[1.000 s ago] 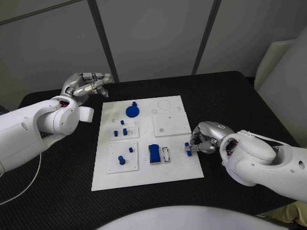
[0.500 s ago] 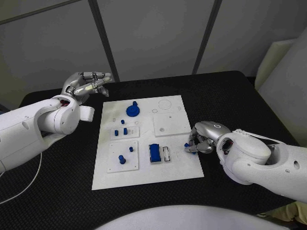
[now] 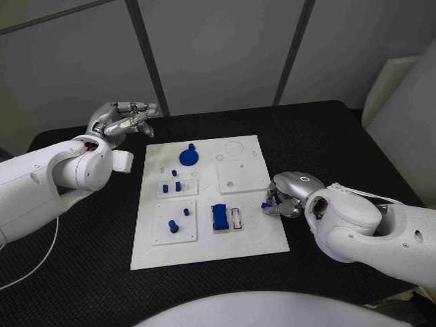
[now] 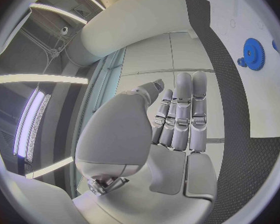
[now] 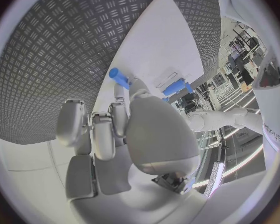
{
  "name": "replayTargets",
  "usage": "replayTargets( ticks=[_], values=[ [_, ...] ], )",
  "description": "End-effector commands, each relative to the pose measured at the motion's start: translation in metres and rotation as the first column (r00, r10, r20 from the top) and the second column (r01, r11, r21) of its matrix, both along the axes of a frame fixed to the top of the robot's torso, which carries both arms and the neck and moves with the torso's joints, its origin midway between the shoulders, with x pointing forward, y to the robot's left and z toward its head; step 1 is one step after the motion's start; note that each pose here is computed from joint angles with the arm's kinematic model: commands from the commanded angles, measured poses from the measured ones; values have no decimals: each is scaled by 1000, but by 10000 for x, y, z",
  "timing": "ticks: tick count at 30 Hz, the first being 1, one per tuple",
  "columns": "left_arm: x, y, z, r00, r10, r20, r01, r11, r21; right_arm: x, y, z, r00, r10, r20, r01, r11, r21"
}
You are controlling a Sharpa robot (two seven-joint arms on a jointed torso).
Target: Assemble the parts on the task board
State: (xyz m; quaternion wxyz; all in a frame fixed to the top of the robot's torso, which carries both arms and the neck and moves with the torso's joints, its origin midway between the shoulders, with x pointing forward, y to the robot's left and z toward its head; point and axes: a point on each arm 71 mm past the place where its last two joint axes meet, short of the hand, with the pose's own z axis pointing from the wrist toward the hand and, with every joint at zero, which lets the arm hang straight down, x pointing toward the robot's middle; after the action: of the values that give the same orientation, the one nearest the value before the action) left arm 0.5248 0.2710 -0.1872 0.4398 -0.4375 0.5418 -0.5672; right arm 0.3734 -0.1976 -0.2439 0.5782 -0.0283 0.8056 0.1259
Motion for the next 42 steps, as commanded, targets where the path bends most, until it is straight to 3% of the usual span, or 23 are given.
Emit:
replayTargets(
  ticks=[1,6,13,20,42],
  values=[
    [-2,-9,15,1000,-9,5,9,1000,-8,-35,-7,-40,1000,-12,-26,12,1000,-8],
    [-3,-6,15,1000,-9,5,9,1000,-7,-74,-4,-14,996,-61,-65,67,993,100],
    [-5,-8,16,1000,-9,5,9,1000,-7,-118,28,40,987,-123,-103,147,953,266],
    [-8,-10,19,1000,-10,6,10,1000,-8,-130,96,66,984,-138,-116,171,921,351],
    [-13,-29,24,1000,-14,7,14,1000,-9,-110,335,-78,956,-106,-272,202,913,355]
  ],
)
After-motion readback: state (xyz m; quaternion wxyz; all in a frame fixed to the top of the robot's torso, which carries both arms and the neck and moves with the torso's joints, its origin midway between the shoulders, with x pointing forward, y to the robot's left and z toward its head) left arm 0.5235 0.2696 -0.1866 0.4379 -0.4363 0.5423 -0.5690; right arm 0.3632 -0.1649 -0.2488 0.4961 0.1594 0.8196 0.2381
